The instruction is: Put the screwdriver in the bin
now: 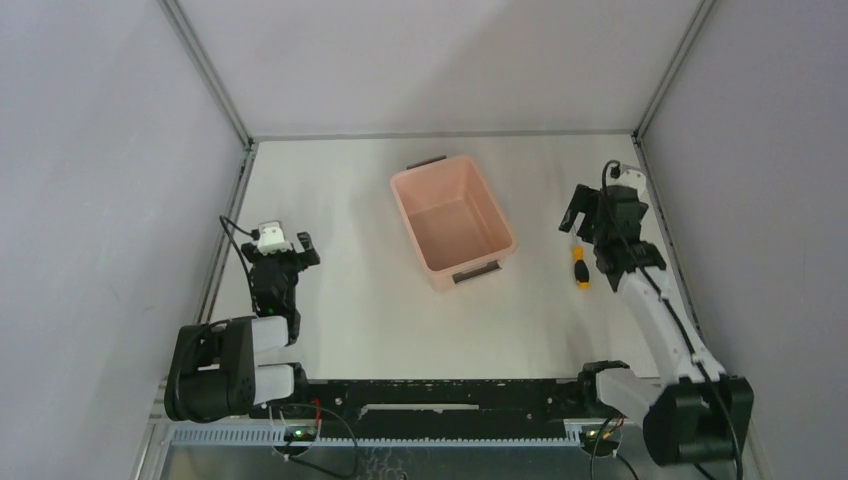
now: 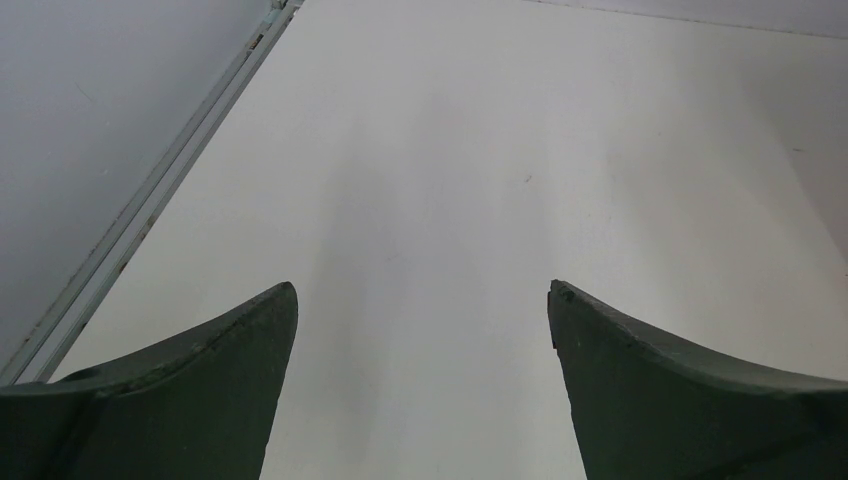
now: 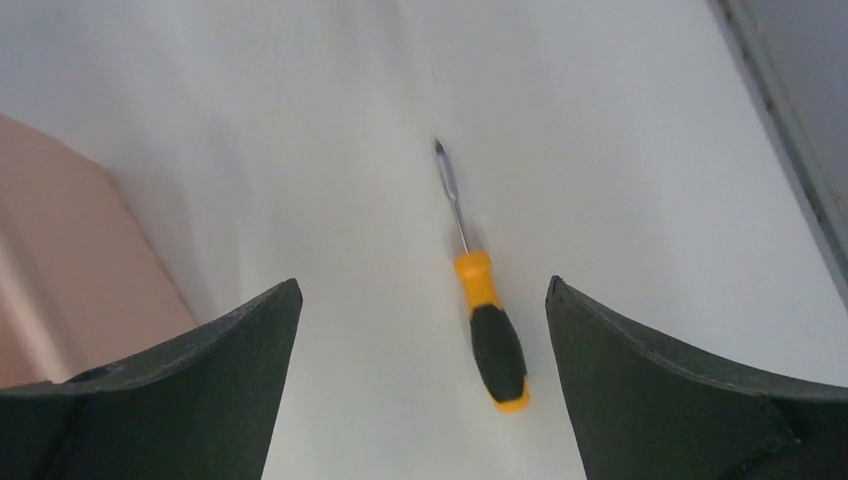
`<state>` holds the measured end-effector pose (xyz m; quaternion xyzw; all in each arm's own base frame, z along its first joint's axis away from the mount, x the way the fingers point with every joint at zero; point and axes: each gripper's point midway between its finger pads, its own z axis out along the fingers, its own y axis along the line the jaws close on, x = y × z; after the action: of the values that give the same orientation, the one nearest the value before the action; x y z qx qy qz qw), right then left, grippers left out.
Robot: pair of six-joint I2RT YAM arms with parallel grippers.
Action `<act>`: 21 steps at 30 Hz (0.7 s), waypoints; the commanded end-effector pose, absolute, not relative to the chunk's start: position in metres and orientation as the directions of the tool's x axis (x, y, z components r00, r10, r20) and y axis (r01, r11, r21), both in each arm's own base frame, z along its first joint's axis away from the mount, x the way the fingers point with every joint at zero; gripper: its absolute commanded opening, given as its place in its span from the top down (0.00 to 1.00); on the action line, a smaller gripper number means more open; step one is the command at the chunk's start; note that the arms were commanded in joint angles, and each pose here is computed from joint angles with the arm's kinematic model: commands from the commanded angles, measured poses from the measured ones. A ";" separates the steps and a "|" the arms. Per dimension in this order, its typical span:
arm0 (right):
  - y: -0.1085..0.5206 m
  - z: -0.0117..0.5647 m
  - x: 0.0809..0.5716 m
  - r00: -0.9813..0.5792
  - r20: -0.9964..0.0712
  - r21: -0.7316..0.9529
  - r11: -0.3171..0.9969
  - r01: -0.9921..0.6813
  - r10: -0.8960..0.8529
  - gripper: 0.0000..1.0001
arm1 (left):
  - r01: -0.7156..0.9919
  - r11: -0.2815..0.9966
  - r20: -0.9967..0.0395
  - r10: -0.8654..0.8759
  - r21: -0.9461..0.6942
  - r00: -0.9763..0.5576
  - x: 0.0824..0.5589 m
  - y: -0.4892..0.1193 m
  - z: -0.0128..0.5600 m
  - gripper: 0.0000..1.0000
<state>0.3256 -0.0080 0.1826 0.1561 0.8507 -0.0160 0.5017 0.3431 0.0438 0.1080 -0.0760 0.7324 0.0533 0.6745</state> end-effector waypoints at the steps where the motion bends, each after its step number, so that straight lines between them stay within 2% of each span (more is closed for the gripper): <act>1: -0.014 0.121 0.291 -0.721 -0.625 0.055 0.938 0.341 0.299 0.00 | -0.187 0.982 -1.000 -0.017 -0.017 0.003 0.354 0.045 0.137 0.00; 11: -0.020 0.060 0.294 -0.829 -0.467 0.019 0.940 0.340 0.309 0.02 | -0.186 0.982 -1.000 -0.016 -0.017 0.002 0.354 0.045 0.136 0.00; 21: -0.022 0.016 0.306 -0.857 -0.381 0.052 0.934 0.353 0.345 0.17 | -0.187 0.982 -1.000 -0.017 -0.017 0.001 0.354 0.045 0.136 0.00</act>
<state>0.2865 -0.0239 0.0140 0.1817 0.9682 -0.0311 0.1689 0.3431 0.0438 0.1079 -0.0760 0.7325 0.0533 0.6744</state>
